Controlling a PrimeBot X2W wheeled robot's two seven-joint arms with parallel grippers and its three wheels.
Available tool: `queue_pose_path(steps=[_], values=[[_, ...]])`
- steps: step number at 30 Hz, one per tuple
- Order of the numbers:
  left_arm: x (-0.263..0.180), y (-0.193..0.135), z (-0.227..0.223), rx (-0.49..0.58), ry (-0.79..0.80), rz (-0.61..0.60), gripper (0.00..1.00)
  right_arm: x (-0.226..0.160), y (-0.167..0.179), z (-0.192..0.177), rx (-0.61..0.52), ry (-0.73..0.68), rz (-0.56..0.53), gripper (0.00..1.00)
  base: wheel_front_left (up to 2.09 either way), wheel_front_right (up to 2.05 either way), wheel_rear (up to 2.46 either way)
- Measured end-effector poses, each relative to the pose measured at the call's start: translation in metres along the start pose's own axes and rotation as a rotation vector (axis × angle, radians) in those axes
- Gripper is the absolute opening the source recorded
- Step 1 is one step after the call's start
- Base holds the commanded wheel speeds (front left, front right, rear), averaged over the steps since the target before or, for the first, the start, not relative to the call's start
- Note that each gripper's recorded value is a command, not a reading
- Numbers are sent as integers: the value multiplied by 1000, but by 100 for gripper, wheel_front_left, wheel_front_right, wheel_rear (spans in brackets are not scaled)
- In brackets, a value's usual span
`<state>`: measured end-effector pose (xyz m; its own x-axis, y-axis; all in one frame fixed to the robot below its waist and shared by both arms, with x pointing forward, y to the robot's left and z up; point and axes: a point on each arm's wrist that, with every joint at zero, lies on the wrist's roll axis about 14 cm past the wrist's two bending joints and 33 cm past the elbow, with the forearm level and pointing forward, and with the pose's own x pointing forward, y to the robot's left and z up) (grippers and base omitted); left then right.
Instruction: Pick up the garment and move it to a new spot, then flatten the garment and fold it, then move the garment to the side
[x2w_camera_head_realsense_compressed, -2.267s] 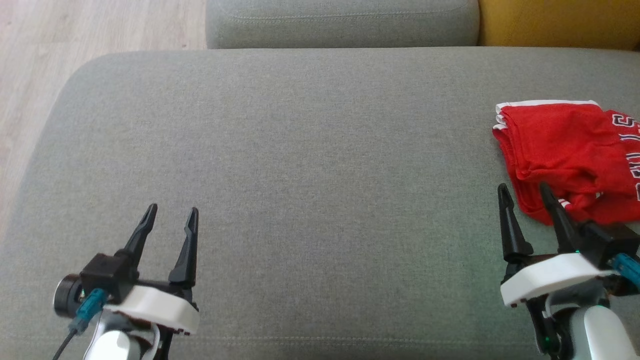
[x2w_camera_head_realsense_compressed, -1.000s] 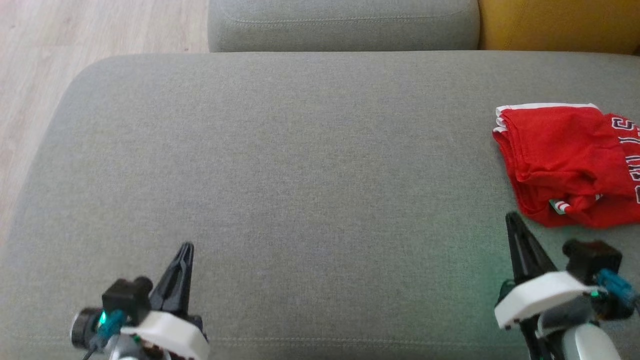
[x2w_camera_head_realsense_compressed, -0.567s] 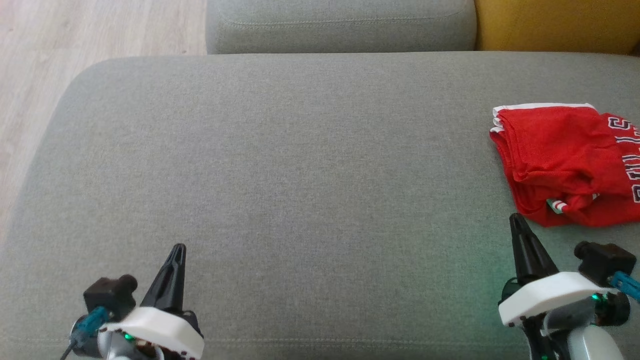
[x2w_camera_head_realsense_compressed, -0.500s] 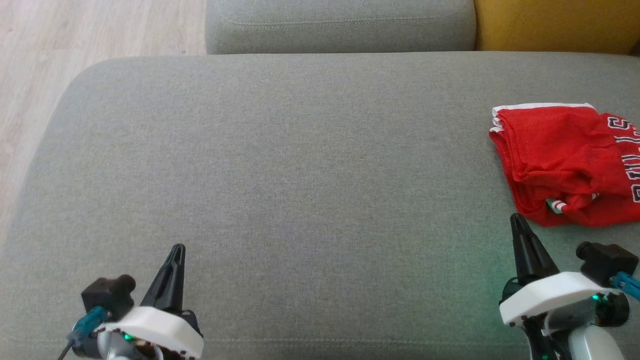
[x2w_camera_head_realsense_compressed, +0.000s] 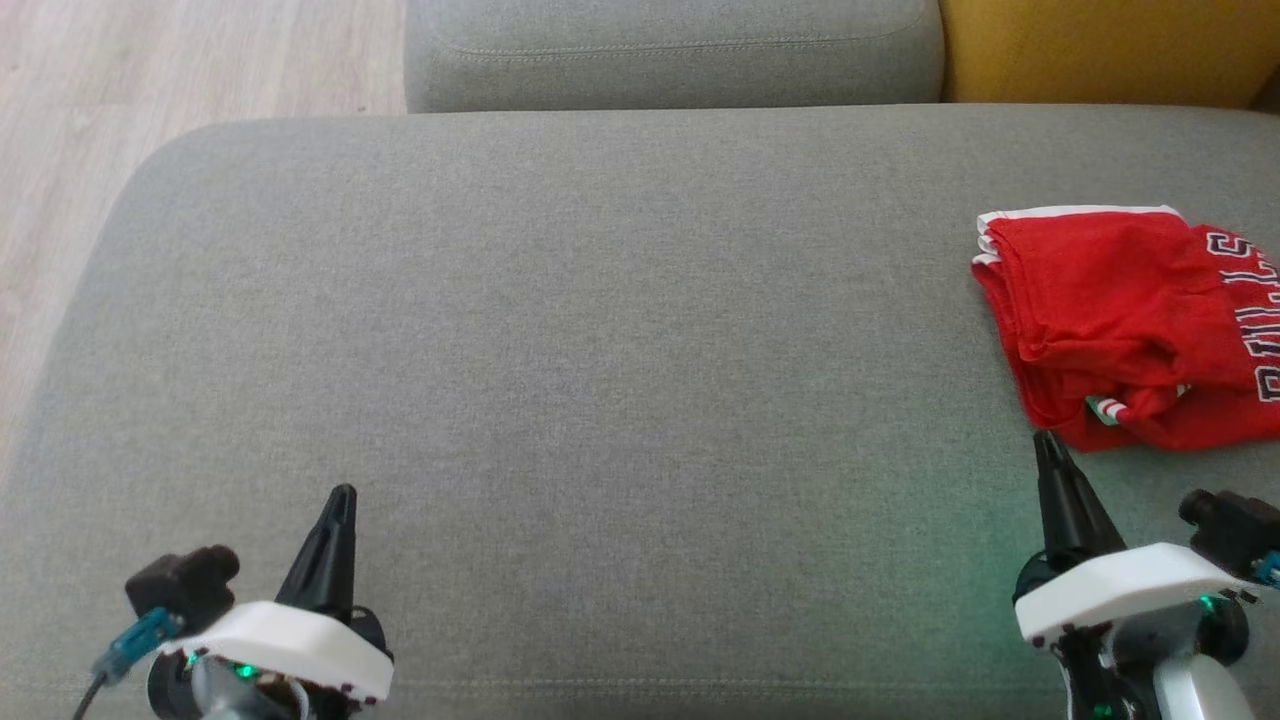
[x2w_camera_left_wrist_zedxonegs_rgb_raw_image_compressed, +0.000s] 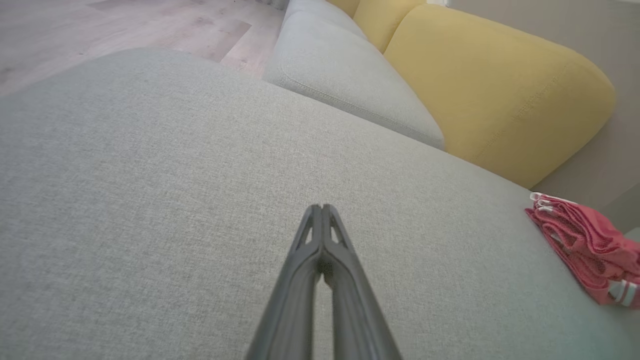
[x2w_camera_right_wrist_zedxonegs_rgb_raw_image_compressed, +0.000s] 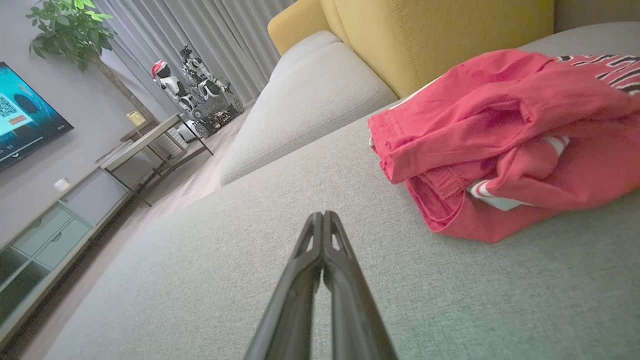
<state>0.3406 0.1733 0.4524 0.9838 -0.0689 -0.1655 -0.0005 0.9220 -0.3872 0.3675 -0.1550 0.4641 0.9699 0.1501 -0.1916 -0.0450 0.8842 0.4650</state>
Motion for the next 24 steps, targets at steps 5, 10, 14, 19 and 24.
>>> queue_pose_path(steps=[5, 10, 14, 19, 24], values=[[2, 2, 2, -61, -4, 11, 0, 0, -2, 1, 59, -7, -4, 0, 0, 0, 0], [4, 3, 4, -121, -2, 16, 0, 0, -3, 2, 118, -16, -6, 0, 0, 0, 0], [4, 4, 2, -171, 5, 25, 0, 0, -4, 5, 164, -27, -6, 0, 0, 0, 0], [5, 6, 3, -233, 4, 32, 0, 1, -5, 8, 222, -40, -5, 0, 0, 0, 0], [7, 7, 4, -296, 2, 38, 0, 0, -8, 7, 281, -40, -10, 0, 0, 0, 0]])
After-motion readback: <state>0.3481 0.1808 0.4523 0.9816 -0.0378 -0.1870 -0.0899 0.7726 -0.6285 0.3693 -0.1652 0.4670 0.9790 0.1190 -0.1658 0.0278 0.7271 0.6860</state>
